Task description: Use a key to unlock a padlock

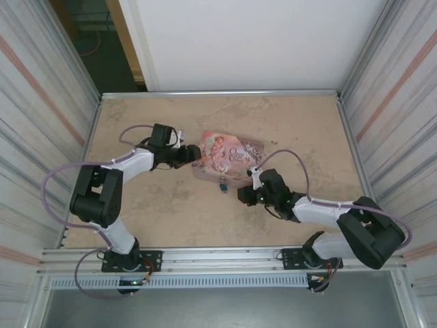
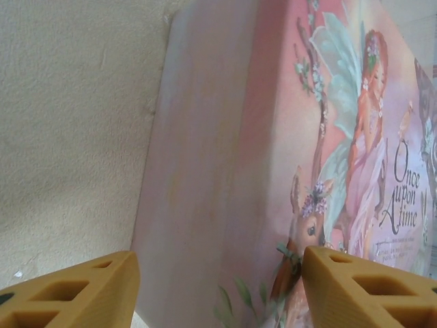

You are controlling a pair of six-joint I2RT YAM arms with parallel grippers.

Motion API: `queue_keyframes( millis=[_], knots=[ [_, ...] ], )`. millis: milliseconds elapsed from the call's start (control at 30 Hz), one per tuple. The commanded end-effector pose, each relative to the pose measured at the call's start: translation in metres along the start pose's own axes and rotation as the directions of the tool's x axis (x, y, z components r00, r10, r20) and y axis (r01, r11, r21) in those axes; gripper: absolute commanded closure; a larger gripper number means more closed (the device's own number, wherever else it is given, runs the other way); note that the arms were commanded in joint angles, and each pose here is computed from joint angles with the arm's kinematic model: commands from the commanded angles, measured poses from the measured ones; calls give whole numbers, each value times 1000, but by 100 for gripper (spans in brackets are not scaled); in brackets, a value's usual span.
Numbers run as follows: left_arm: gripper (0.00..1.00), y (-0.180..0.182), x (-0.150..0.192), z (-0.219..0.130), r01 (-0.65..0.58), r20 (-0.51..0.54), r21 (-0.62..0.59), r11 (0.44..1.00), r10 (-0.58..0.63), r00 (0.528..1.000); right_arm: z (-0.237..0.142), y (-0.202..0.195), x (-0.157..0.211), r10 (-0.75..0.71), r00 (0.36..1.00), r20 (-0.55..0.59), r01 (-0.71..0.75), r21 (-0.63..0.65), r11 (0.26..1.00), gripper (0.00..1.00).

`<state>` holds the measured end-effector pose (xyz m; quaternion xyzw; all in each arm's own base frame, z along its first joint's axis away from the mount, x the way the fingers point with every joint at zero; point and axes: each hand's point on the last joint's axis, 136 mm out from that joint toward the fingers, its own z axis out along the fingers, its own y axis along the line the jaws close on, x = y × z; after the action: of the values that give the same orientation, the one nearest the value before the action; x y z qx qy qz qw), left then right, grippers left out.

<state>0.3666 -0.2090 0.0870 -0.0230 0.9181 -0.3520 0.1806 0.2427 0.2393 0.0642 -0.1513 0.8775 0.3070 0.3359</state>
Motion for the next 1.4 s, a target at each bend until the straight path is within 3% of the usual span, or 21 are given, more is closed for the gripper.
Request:
queue_keyframes(
  millis=[0, 367, 600, 1000, 1367],
  knots=[
    [36, -6, 7, 2, -34, -37, 11, 999, 34, 999, -1, 3, -23, -27, 999, 45, 27, -6, 1000, 75],
    [37, 4, 49, -2, 14, -76, -34, 999, -17, 997, 5, -17, -48, -29, 998, 51, 30, -12, 999, 74],
    [37, 1, 68, -7, 33, -71, -44, 998, -37, 997, -2, -12, -37, -23, 999, 43, 27, -87, 996, 65],
    [37, -1, 70, -7, 41, -62, -43, 998, -43, 997, 1, 5, -5, -26, 997, 70, 38, -190, 981, 51],
    [37, -1, 71, -9, 55, -54, -46, 997, -57, 997, 37, 9, -3, 6, 999, 36, -1, -148, 989, 50]
  ],
)
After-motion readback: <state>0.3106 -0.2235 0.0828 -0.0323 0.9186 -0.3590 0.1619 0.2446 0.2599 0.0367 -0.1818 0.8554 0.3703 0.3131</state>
